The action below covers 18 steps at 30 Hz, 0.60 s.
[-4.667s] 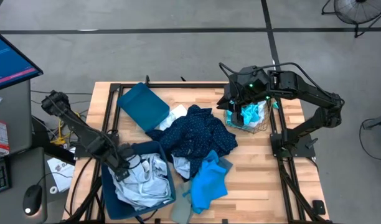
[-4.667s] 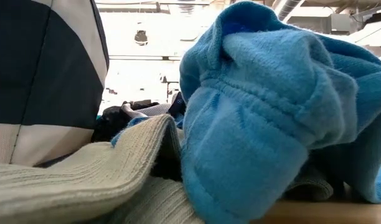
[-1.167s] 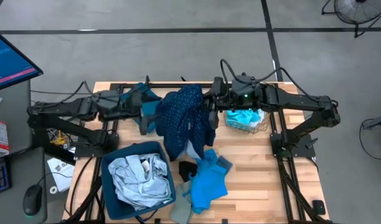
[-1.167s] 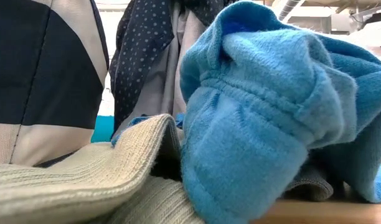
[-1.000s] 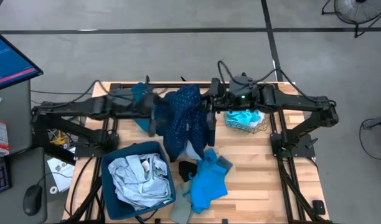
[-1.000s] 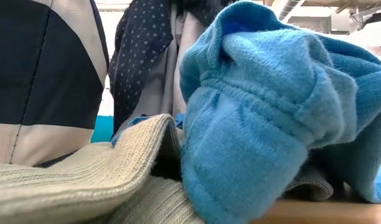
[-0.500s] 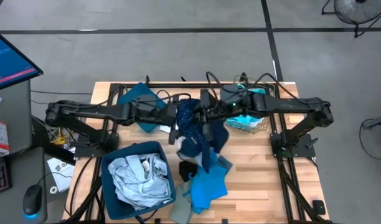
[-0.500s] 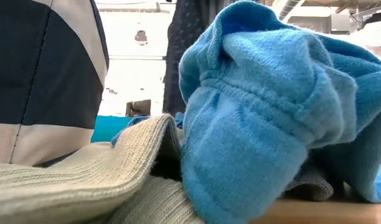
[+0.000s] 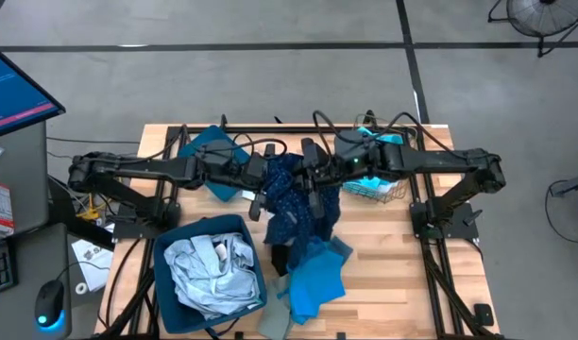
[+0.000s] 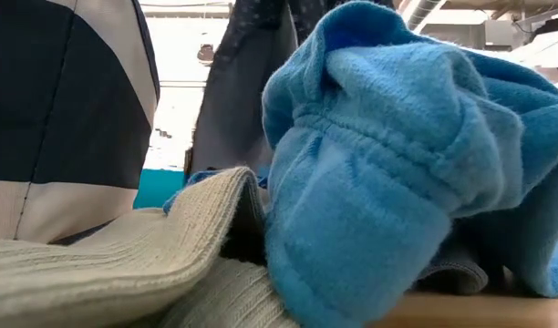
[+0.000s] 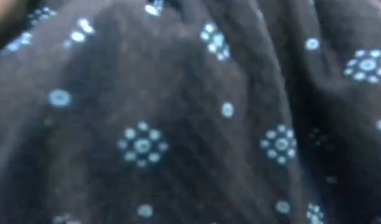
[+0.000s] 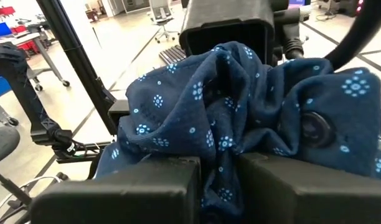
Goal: Pick & Place Cloths
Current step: Put the blue patterned shirt into the blue basket
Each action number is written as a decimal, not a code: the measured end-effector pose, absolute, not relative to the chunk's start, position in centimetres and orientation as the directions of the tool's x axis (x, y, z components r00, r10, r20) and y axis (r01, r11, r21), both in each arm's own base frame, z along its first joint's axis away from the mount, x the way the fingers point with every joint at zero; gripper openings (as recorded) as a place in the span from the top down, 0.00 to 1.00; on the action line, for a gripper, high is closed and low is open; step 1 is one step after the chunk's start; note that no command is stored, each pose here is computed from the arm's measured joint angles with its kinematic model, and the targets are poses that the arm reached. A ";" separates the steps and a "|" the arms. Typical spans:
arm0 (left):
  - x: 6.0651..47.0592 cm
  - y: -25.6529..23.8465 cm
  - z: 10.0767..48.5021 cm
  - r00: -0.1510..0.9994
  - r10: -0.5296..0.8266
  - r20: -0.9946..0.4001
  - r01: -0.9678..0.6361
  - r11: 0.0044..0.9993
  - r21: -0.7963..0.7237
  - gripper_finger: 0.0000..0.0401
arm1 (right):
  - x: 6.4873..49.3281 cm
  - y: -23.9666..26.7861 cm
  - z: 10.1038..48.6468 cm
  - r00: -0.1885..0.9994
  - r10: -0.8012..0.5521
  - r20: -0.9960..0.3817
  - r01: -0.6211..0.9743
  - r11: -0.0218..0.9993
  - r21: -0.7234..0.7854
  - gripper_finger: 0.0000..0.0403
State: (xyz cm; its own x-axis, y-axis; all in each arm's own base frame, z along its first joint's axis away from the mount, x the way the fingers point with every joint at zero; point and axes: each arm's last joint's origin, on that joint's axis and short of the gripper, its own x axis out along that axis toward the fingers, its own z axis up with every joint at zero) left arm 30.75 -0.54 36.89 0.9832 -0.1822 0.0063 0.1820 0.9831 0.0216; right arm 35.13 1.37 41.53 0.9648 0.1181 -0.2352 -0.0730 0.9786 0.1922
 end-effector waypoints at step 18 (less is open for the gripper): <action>29.7 -0.3 37.5 0.995 -0.098 -0.006 0.098 0.993 0.071 0.90 | 34.5 0.0 42.4 0.974 0.121 -0.191 -0.083 0.978 0.192 0.89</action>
